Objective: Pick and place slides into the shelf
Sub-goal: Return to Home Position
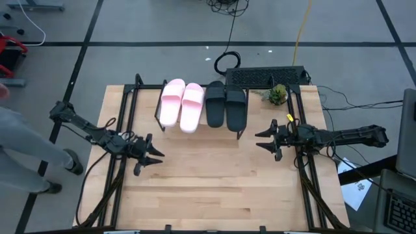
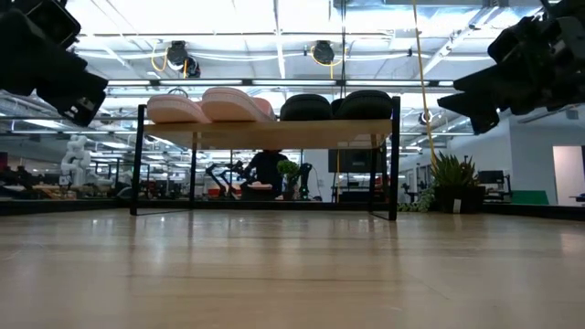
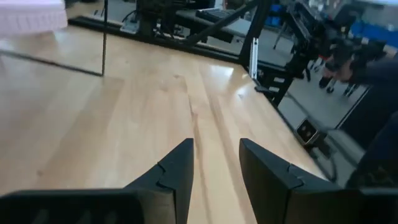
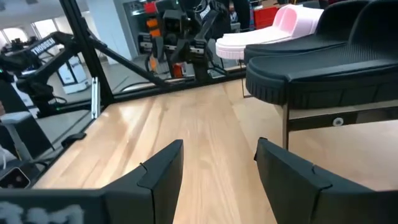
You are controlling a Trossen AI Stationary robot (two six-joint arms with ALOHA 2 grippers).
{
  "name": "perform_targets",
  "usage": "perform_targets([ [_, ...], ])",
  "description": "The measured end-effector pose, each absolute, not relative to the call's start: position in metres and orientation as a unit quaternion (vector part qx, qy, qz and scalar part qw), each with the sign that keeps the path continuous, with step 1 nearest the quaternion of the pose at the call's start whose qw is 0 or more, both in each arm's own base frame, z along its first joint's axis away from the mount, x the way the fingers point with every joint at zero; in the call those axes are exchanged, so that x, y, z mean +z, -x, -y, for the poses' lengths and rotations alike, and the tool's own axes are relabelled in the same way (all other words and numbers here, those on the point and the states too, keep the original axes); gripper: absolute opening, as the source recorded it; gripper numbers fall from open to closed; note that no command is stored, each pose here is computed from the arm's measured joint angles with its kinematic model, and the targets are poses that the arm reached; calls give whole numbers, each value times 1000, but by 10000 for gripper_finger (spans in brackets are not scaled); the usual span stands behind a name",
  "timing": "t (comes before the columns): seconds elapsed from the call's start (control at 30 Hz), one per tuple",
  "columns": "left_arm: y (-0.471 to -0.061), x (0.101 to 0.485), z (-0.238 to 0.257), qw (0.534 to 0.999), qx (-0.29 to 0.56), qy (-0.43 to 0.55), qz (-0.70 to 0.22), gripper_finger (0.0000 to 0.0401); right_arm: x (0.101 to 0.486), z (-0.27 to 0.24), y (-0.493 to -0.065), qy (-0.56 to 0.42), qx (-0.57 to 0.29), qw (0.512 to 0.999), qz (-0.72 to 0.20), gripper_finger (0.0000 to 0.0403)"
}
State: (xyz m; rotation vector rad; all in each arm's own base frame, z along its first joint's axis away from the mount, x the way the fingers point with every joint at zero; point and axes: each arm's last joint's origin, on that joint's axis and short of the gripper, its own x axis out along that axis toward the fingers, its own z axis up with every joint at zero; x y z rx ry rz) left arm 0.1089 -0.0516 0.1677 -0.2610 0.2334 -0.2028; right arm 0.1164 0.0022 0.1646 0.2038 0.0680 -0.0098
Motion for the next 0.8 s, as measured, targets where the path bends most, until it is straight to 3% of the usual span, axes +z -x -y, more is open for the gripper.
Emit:
perform_targets([
  [0.2, -109, 168, 52, 970, -95, 189, -122, 129, 165, -2, -116, -96, -5, 995, -34, 194],
  [0.8, -109, 168, 52, 971, -96, 183, -121, 129, 165, -2, -116, -97, -5, 995, -34, 194],
])
